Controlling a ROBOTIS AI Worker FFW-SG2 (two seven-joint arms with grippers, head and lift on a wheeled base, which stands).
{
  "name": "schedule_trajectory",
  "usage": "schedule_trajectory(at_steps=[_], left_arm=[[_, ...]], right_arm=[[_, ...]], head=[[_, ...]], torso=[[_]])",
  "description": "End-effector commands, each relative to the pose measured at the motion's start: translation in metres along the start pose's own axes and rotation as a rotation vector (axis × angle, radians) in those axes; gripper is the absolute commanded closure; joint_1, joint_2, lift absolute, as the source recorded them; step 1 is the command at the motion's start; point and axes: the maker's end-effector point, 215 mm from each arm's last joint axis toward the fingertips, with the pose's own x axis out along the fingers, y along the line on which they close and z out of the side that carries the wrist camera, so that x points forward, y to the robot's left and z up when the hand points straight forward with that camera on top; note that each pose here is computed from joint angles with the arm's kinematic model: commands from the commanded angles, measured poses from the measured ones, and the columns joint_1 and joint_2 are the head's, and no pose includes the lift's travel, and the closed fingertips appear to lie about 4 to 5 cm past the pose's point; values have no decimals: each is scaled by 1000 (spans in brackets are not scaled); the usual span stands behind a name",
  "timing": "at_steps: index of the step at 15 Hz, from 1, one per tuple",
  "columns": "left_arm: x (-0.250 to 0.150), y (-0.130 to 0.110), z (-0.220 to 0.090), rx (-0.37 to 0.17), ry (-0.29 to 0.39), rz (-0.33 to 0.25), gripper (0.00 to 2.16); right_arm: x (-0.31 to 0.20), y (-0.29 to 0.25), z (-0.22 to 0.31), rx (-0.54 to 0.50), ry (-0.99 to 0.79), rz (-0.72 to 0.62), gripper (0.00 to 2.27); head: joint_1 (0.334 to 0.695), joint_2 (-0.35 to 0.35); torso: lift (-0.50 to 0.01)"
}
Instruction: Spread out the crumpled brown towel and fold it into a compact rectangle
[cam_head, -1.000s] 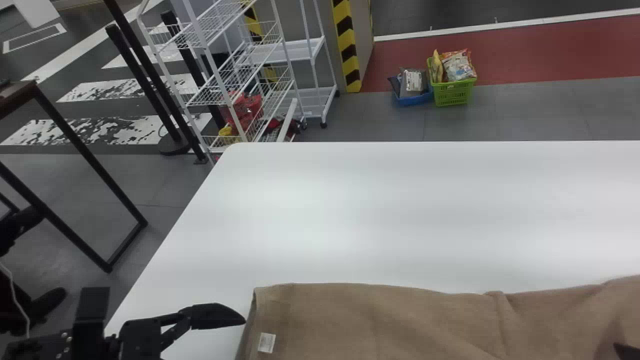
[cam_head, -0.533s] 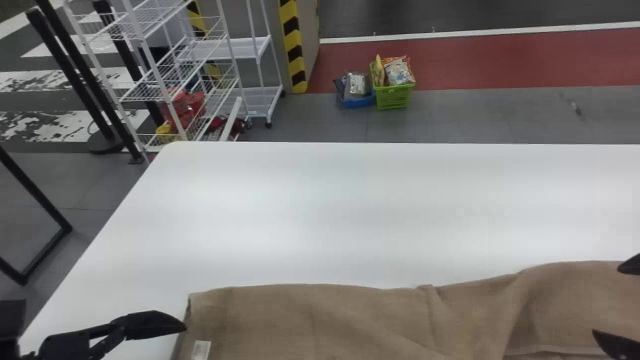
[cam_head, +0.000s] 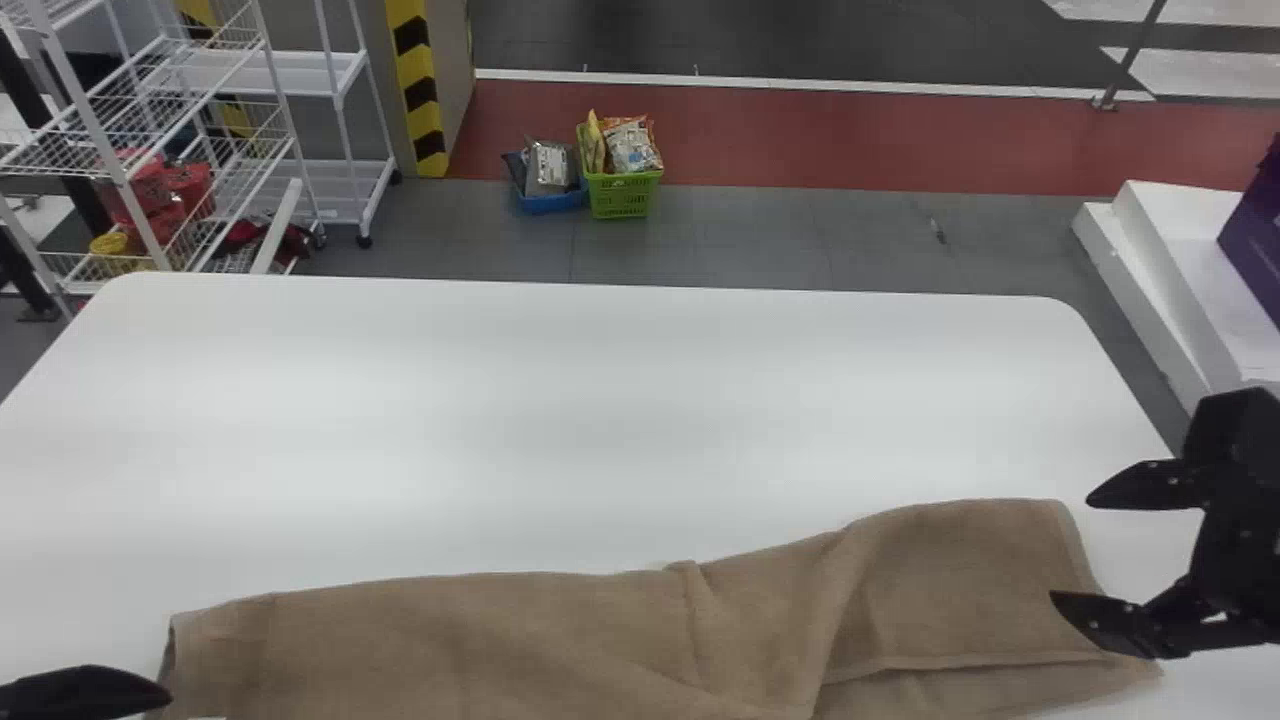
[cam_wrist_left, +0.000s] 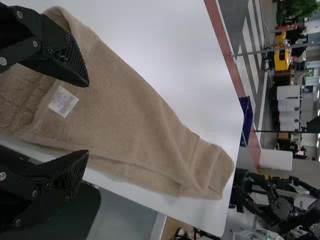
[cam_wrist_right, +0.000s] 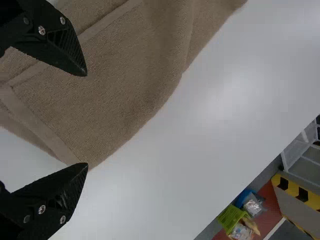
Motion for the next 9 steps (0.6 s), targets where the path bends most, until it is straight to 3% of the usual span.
schedule_trajectory(at_steps=[1,5,9], left_arm=[[0,-2,-4,-8,5,-10,431],[9,0,-6,-18,0,-20,431],[16,-2,-7,-18,5,-34,431]], right_arm=[[-9,17,-12,-168,58,31,215],[-5,27,-37,-327,134,62,215],[13,-6,-58,-244,155,55,262]], head=[[695,-64],[695,-79],[695,-109]], torso=[[-127],[-127],[-127]])
